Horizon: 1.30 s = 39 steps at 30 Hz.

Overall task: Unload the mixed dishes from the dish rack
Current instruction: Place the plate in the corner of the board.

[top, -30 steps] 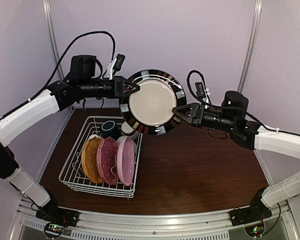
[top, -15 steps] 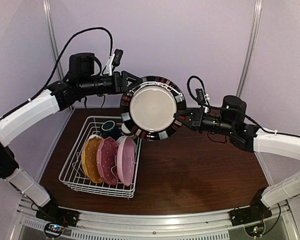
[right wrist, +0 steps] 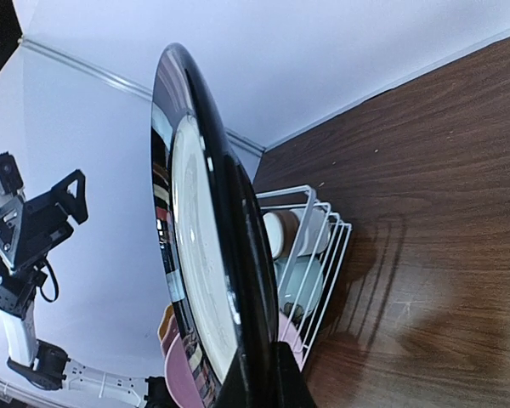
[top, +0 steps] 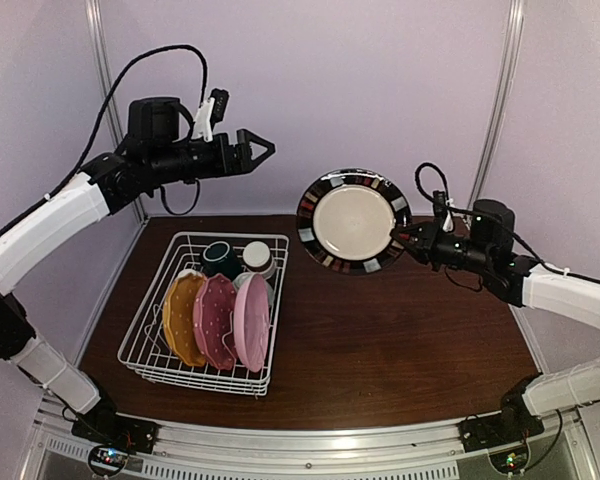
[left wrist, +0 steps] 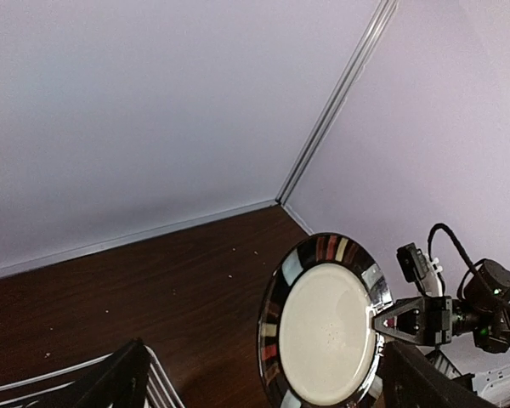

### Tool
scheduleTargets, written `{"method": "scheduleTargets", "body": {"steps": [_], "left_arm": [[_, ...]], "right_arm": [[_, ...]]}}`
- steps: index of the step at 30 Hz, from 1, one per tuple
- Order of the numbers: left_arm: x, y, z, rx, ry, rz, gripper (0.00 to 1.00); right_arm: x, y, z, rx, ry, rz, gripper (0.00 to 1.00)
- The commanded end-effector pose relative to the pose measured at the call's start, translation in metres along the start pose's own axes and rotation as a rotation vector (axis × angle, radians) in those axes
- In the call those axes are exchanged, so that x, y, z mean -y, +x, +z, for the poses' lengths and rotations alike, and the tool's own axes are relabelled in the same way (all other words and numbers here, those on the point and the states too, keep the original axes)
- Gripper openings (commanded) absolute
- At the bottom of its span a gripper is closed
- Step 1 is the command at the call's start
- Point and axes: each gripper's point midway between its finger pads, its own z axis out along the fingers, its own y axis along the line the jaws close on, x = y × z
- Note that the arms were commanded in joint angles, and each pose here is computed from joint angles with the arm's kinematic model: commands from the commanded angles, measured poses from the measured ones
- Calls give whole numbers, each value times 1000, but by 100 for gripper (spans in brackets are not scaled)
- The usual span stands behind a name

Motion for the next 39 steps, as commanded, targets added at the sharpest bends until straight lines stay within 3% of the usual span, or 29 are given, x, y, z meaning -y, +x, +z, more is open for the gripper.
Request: {"method": "scheduleTargets", "body": {"steps": [1, 14, 29, 39], "left_arm": [[-17, -19, -20, 39, -105, 19, 97], [-46, 0, -40, -12, -272, 50, 97], [-62, 15, -48, -49, -344, 75, 97], [-69, 20, -48, -67, -382, 100, 97]], "right_arm": [[-6, -56, -30, 180, -68, -12, 0], [98, -99, -19, 231, 46, 106, 0], [166, -117, 46, 189, 27, 222, 0], [207, -111, 65, 177, 79, 265, 0]]}}
